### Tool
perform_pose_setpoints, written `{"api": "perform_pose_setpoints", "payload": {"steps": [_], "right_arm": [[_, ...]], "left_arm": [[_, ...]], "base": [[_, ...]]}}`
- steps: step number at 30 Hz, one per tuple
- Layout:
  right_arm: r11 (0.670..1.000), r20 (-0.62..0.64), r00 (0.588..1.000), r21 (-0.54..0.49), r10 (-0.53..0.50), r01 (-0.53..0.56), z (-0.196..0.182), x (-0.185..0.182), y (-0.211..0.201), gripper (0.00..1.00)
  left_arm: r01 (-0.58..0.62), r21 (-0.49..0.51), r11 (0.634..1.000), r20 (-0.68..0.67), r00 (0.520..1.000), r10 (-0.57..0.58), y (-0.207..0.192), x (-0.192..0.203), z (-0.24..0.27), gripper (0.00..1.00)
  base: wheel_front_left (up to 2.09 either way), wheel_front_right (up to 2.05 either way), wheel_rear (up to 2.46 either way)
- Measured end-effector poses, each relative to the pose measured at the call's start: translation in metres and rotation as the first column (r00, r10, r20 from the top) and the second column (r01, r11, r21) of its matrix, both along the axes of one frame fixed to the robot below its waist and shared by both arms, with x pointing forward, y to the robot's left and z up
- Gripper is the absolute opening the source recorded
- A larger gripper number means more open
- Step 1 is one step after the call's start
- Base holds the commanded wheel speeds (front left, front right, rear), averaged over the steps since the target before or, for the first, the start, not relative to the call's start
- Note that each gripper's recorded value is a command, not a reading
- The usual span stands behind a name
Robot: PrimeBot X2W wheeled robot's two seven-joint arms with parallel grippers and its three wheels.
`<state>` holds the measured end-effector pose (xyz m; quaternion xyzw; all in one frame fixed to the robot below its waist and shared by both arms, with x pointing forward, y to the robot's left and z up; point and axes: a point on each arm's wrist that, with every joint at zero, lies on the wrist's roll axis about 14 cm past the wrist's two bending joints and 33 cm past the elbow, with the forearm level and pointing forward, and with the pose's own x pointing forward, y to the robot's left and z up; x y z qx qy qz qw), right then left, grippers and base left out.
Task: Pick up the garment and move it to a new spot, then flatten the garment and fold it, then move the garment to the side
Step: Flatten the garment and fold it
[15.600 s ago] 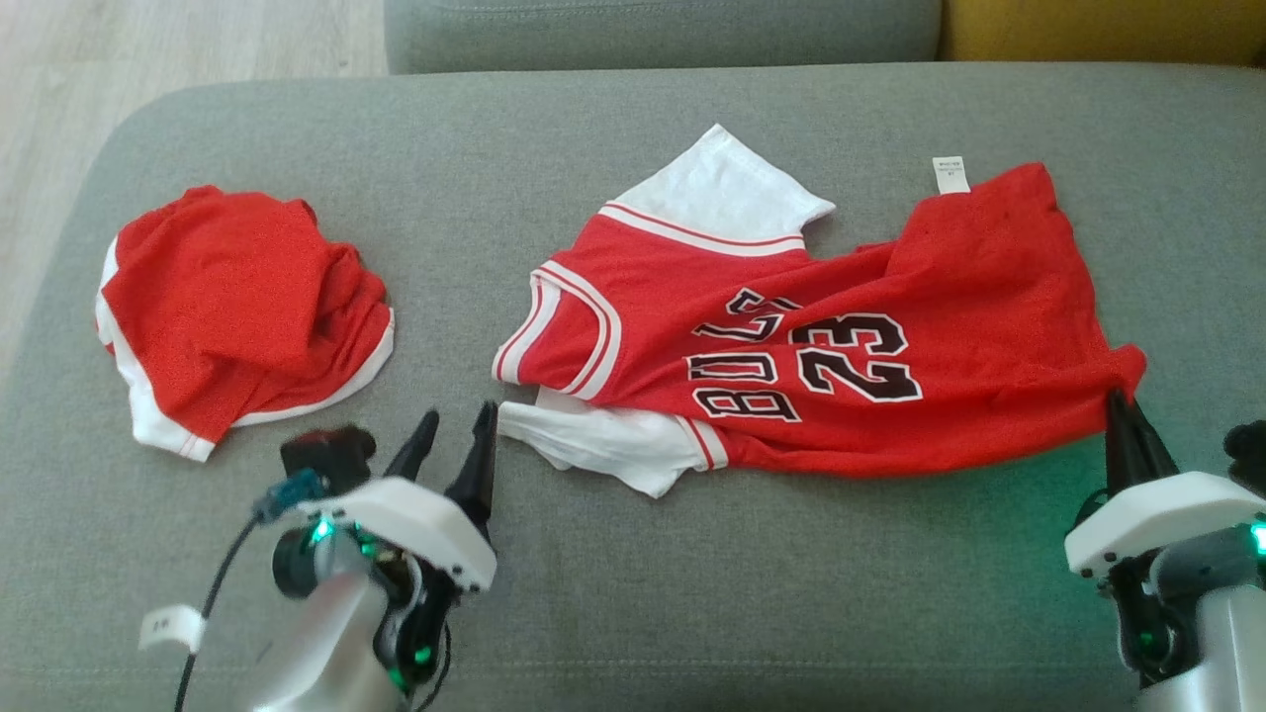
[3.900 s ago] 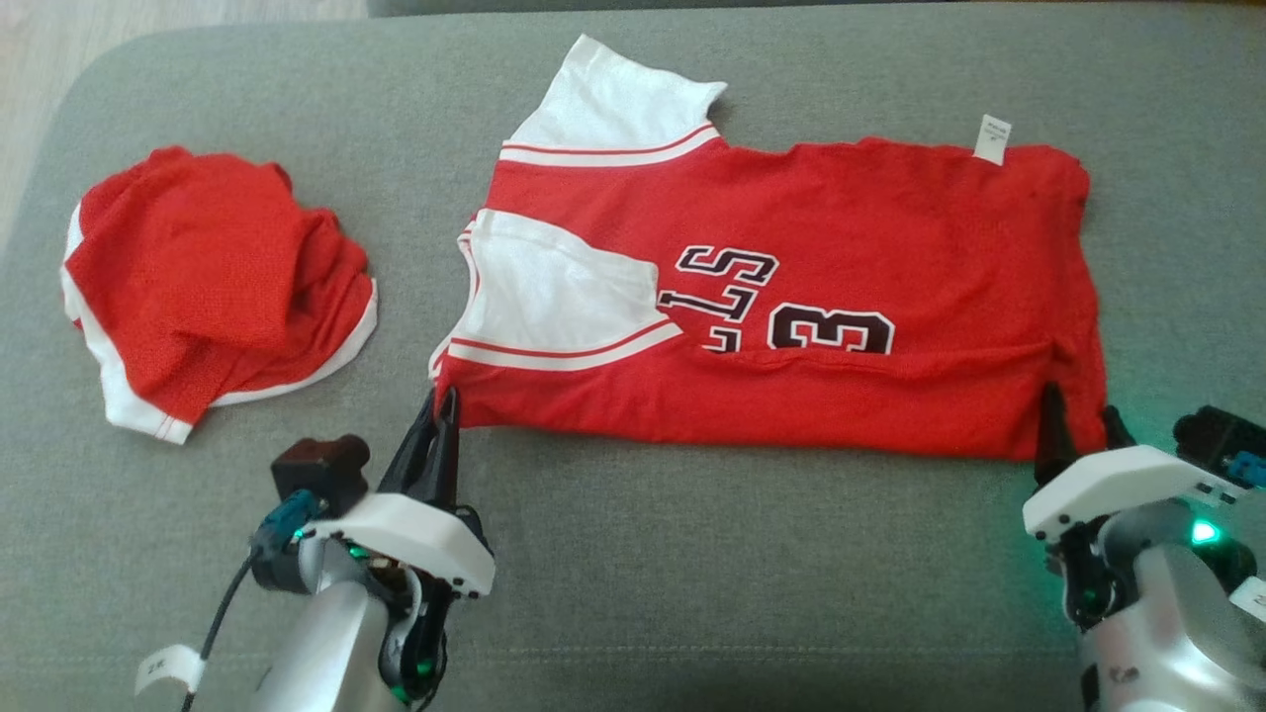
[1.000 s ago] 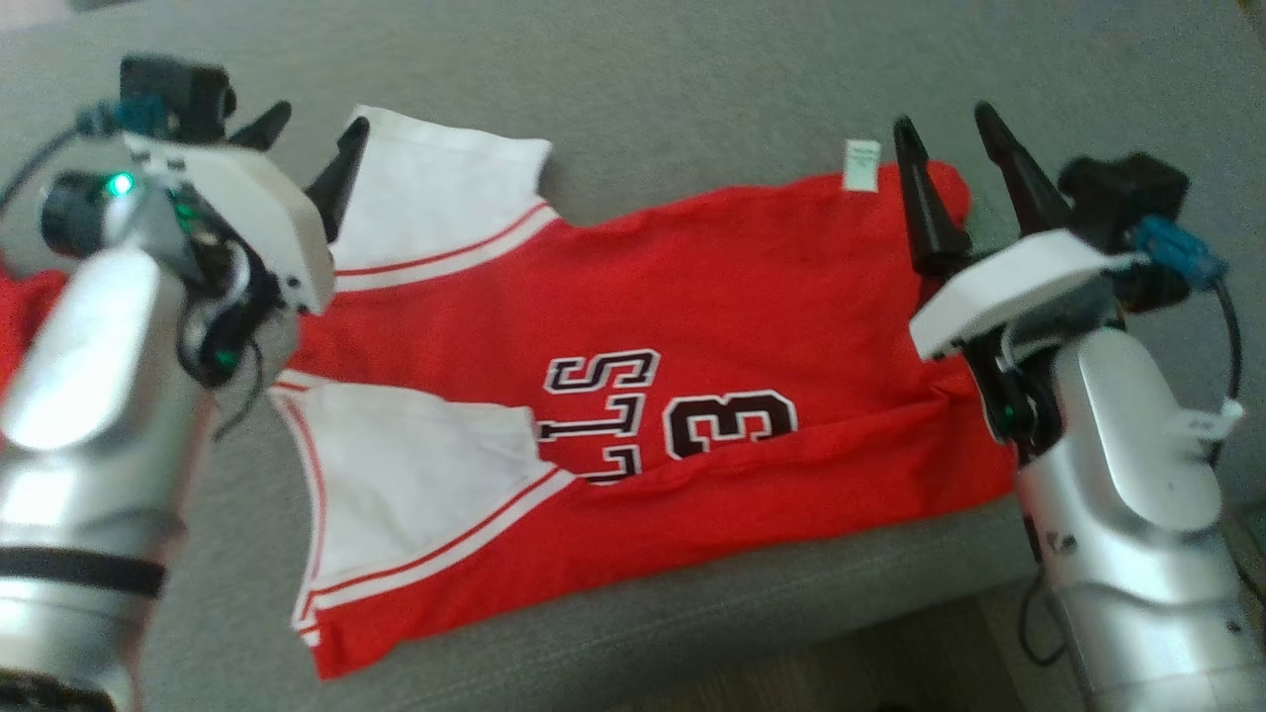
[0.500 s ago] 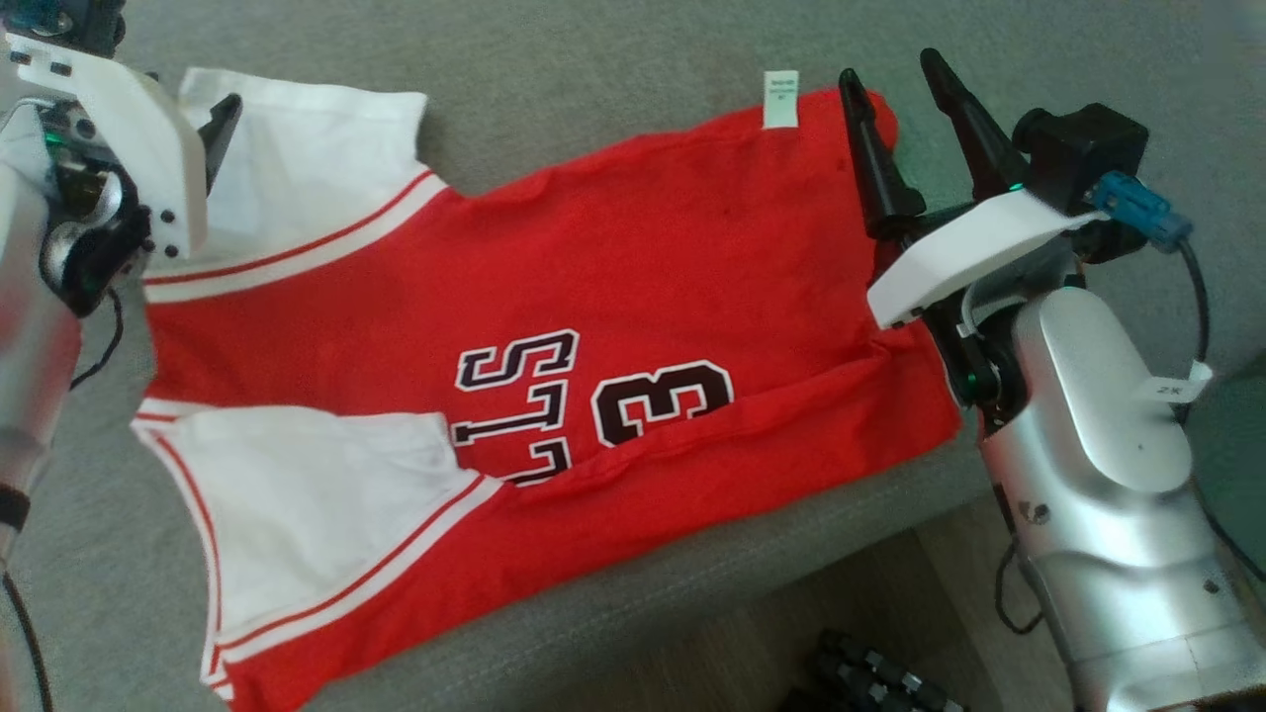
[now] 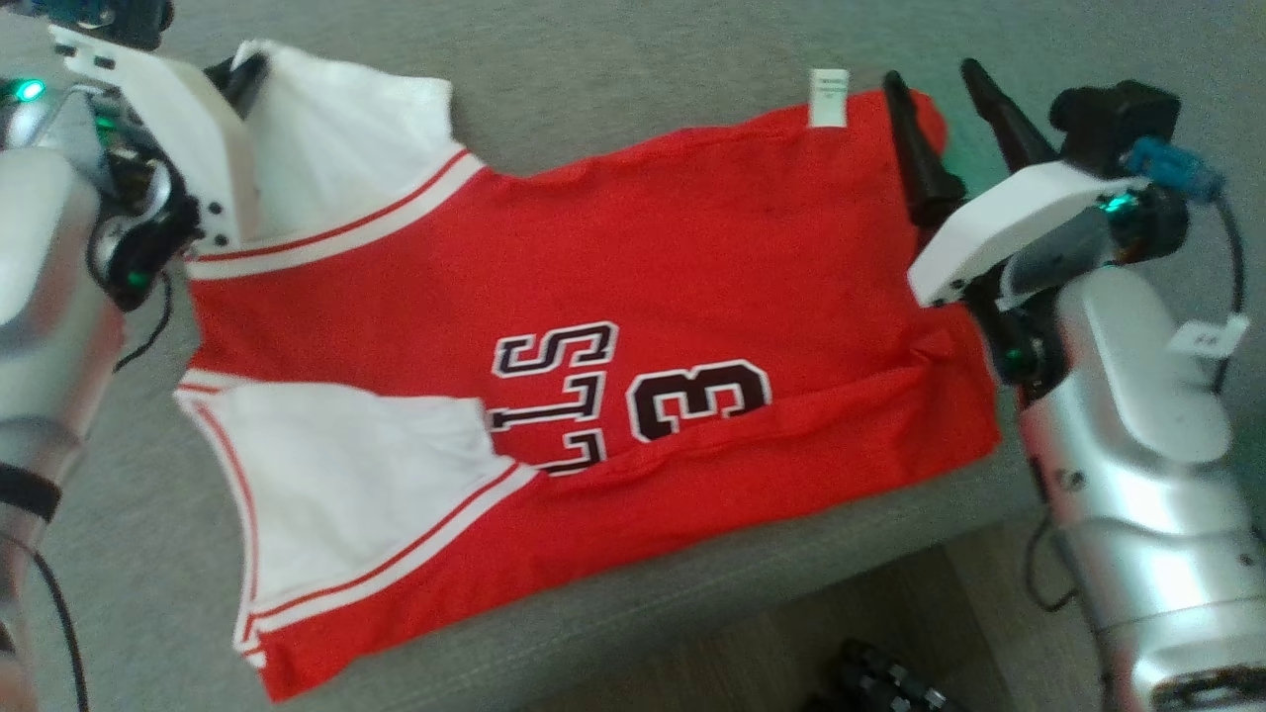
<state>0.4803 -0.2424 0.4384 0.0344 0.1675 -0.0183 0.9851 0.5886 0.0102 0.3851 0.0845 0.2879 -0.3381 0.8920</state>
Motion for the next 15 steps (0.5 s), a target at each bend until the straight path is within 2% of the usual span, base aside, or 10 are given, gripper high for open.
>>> {"api": "perform_pose_setpoints", "payload": {"steps": [6,10,15], "right_arm": [[0.997,-0.177,0.984,-0.057,0.032,-0.042,-0.026,0.005,-0.015,1.00],[0.995,-0.278,0.959,-0.078,0.044,-0.068,-0.042,0.008,-0.021,1.00],[0.993,-0.348,0.935,-0.064,0.069,-0.097,-0.053,0.015,-0.015,1.00]], "left_arm": [[-0.022,-0.109,0.994,0.109,0.993,0.034,0.011,-0.004,0.036,0.00],[-0.048,-0.144,0.988,0.165,0.984,0.072,0.029,-0.008,0.055,0.00],[-0.077,-0.163,0.984,0.170,0.980,0.105,0.047,-0.022,0.059,0.00]], "base": [[0.00,0.00,0.00],[0.00,0.00,0.00],[0.00,0.00,0.00]]}}
